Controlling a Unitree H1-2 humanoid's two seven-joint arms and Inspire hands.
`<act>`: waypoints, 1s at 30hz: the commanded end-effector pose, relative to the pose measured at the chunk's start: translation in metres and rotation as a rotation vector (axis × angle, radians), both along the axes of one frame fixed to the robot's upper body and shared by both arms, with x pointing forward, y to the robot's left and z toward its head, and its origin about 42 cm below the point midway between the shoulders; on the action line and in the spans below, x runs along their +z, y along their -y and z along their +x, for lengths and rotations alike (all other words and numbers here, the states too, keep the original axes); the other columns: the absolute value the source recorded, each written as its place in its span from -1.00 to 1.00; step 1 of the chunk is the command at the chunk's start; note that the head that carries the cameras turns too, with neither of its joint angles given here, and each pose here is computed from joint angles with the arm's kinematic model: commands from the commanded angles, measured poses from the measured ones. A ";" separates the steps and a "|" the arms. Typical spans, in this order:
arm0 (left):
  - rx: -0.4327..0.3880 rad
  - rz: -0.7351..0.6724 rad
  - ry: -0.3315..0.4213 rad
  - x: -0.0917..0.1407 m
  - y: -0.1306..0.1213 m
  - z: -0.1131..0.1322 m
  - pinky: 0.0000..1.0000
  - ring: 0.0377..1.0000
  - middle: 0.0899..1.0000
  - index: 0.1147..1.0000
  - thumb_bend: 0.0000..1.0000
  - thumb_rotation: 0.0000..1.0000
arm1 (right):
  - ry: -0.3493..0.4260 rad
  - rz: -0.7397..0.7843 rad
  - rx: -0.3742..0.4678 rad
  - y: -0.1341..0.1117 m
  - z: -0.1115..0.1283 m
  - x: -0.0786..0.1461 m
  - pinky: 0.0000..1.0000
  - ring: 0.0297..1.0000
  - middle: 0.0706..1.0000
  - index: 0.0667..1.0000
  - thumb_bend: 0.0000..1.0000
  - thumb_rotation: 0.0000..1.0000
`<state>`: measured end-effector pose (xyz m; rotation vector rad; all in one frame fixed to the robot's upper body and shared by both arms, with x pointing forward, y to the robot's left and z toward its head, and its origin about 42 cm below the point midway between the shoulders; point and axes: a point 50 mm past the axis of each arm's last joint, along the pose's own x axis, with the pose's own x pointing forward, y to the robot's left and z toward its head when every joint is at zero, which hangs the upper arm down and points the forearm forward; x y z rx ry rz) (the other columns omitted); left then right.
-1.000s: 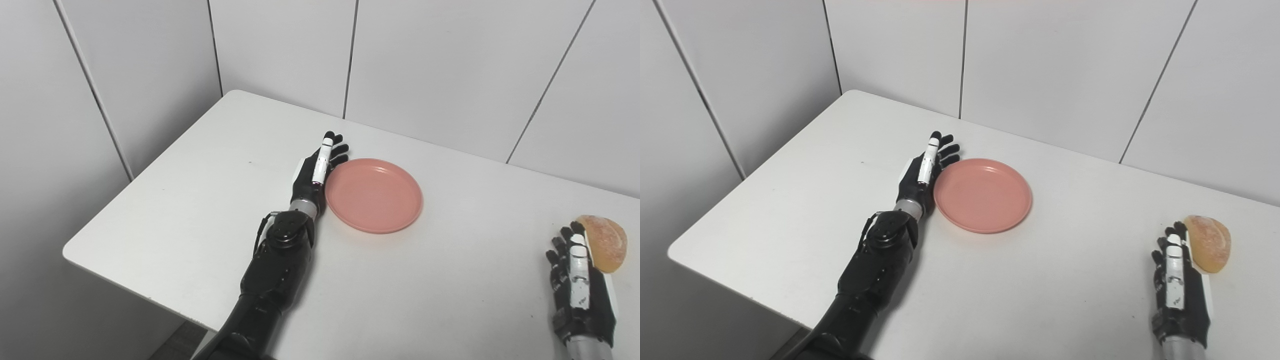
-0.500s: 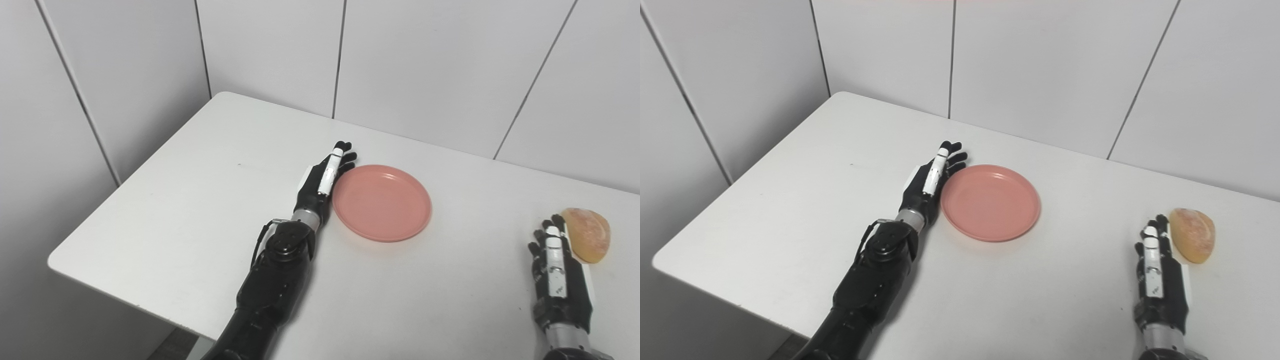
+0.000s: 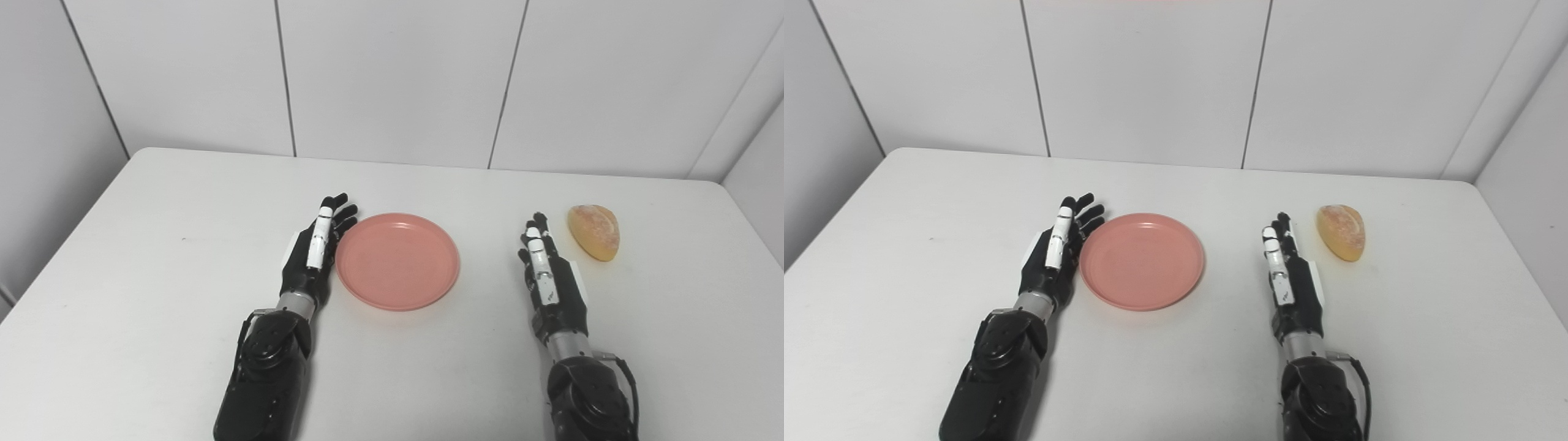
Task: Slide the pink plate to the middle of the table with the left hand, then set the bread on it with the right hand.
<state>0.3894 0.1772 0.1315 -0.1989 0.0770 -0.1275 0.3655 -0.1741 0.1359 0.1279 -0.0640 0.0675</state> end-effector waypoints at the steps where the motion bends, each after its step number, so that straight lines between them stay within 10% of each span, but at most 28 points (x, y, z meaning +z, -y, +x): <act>1: -0.043 -0.025 -0.007 0.002 0.006 -0.001 0.79 0.78 0.73 0.70 0.19 1.00 | 0.123 0.004 -0.003 -0.011 0.013 0.028 1.00 1.00 1.00 1.00 0.07 0.77; 23: -0.085 -0.011 0.027 0.000 0.010 -0.010 0.88 0.82 0.76 0.71 0.10 1.00 | 0.190 -0.110 -0.024 -0.023 0.022 0.034 1.00 0.98 1.00 1.00 0.41 0.74; 30: -0.081 0.004 0.057 -0.005 0.007 -0.007 0.86 0.83 0.80 0.77 0.09 1.00 | 0.394 -0.310 -0.033 -0.007 0.028 0.049 0.92 0.98 1.00 1.00 0.19 0.64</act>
